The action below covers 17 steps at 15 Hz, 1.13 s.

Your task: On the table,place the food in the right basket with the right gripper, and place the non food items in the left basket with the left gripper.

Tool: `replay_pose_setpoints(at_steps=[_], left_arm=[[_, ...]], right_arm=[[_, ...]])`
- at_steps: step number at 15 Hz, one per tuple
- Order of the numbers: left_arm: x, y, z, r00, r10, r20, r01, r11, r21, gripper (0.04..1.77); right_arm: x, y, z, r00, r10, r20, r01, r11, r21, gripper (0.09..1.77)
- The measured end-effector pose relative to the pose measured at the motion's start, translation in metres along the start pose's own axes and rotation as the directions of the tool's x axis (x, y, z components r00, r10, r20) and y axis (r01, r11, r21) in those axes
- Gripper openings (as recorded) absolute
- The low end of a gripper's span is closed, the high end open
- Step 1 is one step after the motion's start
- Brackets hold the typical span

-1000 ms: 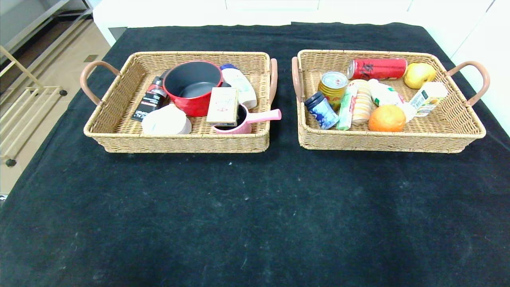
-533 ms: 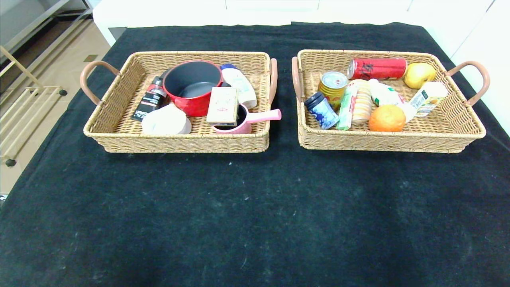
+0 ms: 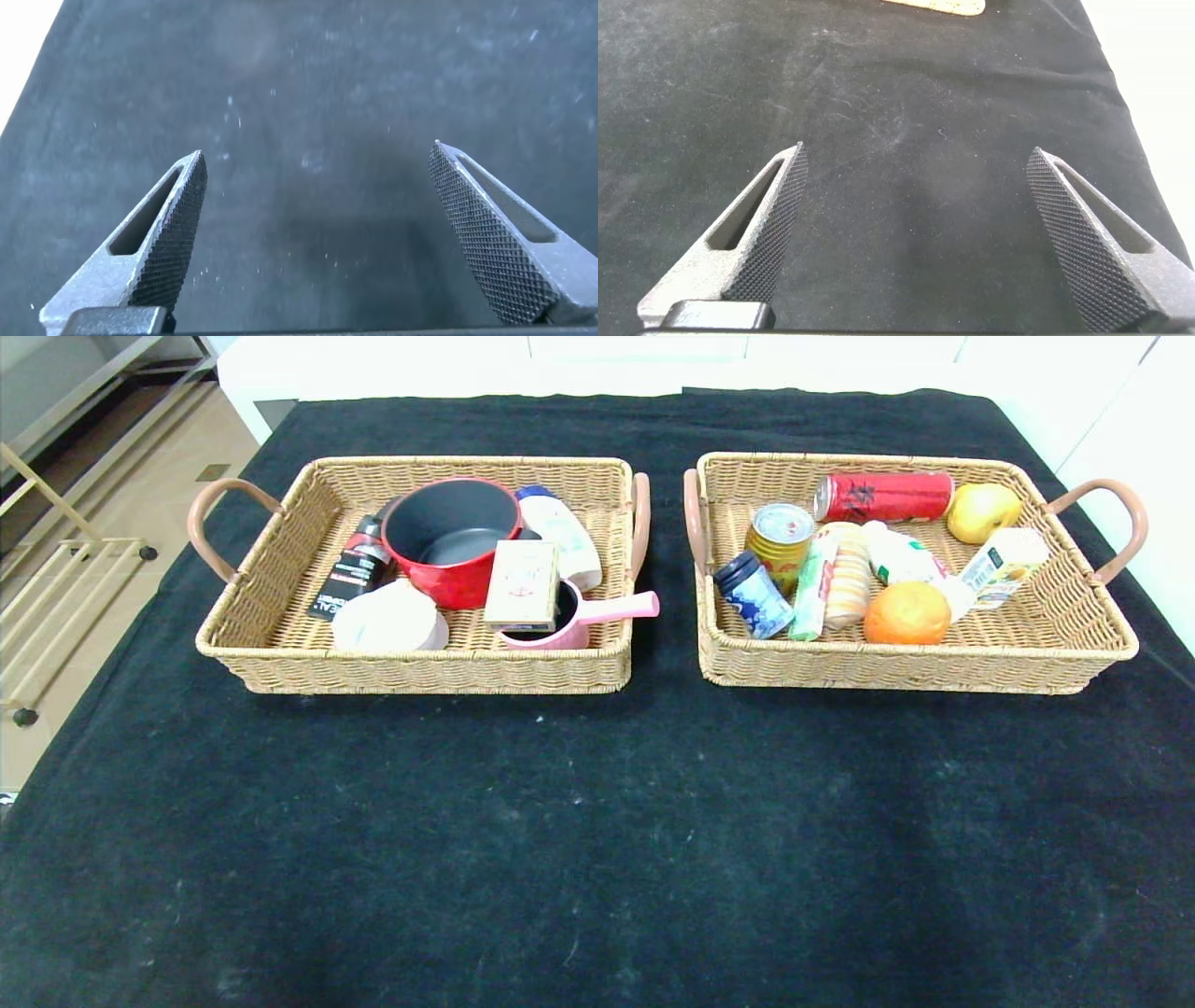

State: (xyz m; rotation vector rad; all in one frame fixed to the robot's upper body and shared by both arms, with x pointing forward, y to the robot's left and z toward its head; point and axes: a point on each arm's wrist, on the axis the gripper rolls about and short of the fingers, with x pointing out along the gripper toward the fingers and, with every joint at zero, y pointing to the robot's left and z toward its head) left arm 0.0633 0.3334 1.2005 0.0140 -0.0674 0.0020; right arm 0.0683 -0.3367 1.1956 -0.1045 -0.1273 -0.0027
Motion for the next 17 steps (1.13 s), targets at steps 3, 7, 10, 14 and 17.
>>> replay_pose_setpoints(at_steps=[3, 7, 10, 14, 17], left_arm=[[0.002, 0.000, -0.008, 1.000, 0.005, -0.025, -0.005, 1.000, 0.003, 1.72], [0.004, 0.000, -0.014, 1.000, 0.006, -0.030, -0.006, 1.000, -0.003, 1.72], [0.005, 0.000, -0.015, 1.000, 0.006, -0.030, -0.006, 1.000, -0.008, 1.72], [0.005, 0.000, -0.015, 1.000, 0.006, -0.030, -0.006, 1.000, -0.021, 1.72], [0.005, 0.000, -0.014, 1.000, 0.006, -0.024, -0.007, 1.000, -0.028, 1.72]], right_arm=[[0.000, 0.001, -0.002, 1.000, 0.018, -0.019, -0.017, 1.000, 0.011, 1.71], [0.000, 0.001, -0.005, 0.999, 0.024, -0.044, -0.023, 1.000, 0.020, 1.71], [0.000, 0.001, -0.005, 0.999, 0.028, -0.044, -0.026, 0.998, 0.050, 1.71], [0.000, 0.001, -0.005, 0.999, 0.022, -0.046, -0.018, 0.996, 0.090, 1.71], [0.000, 0.001, -0.005, 0.999, 0.020, -0.047, -0.016, 0.995, 0.099, 1.71]])
